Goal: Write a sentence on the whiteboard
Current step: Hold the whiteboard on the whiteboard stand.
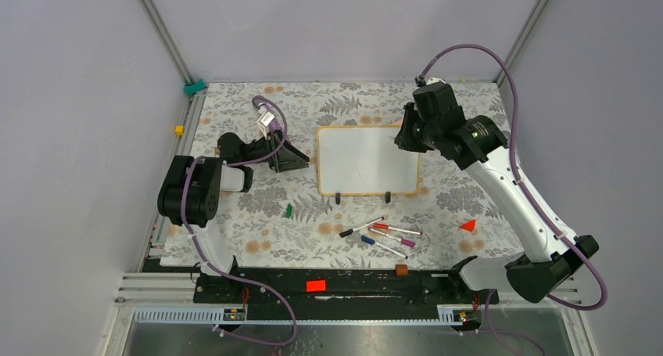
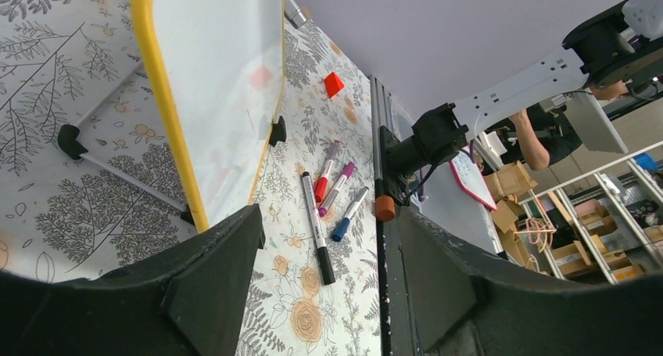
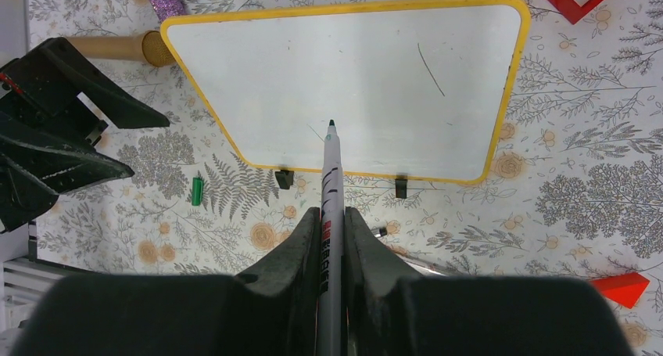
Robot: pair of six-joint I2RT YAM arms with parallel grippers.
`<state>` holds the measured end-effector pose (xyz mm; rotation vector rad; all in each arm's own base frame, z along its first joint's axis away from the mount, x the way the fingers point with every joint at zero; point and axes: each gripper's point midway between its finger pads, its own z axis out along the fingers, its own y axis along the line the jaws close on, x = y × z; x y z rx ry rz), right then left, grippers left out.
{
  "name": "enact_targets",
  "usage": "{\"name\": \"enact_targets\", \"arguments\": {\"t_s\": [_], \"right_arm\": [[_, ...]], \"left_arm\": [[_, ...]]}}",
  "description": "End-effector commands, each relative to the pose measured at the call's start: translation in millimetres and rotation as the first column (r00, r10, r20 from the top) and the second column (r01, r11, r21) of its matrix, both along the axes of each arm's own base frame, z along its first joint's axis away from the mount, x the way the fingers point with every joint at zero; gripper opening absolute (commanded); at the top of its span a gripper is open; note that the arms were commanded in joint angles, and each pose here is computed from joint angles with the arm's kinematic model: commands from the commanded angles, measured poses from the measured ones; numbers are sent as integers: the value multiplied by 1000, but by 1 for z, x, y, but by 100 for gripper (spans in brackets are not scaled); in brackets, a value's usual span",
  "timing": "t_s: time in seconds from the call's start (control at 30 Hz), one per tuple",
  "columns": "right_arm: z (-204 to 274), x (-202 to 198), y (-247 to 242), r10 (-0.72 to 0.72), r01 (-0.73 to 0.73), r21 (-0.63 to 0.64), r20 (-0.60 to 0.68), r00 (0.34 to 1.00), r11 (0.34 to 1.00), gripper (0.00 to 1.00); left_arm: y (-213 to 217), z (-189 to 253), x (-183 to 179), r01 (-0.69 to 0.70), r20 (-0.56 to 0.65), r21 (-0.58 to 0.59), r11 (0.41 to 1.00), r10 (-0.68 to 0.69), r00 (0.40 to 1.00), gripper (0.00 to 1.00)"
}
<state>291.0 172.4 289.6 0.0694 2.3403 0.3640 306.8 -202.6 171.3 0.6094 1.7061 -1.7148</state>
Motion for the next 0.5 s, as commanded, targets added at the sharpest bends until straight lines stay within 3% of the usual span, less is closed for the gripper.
{"name": "enact_targets", "arguments": {"t_s": [0.0, 0.2, 0.47], "right_arm": [[19, 3, 4, 18, -19, 27, 53, 998, 999, 0], [18, 2, 3, 14, -16, 29, 53, 999, 999, 0], [19, 2, 3, 8, -10, 37, 51, 999, 999, 0]], "left_arm": [[2, 1, 12, 14, -2, -6, 1000, -14, 1000, 65], [2, 0, 14, -4, 109, 1, 1000, 4, 994, 63], [0, -13, 21, 18, 141, 16, 1000, -20, 990, 66]]}}
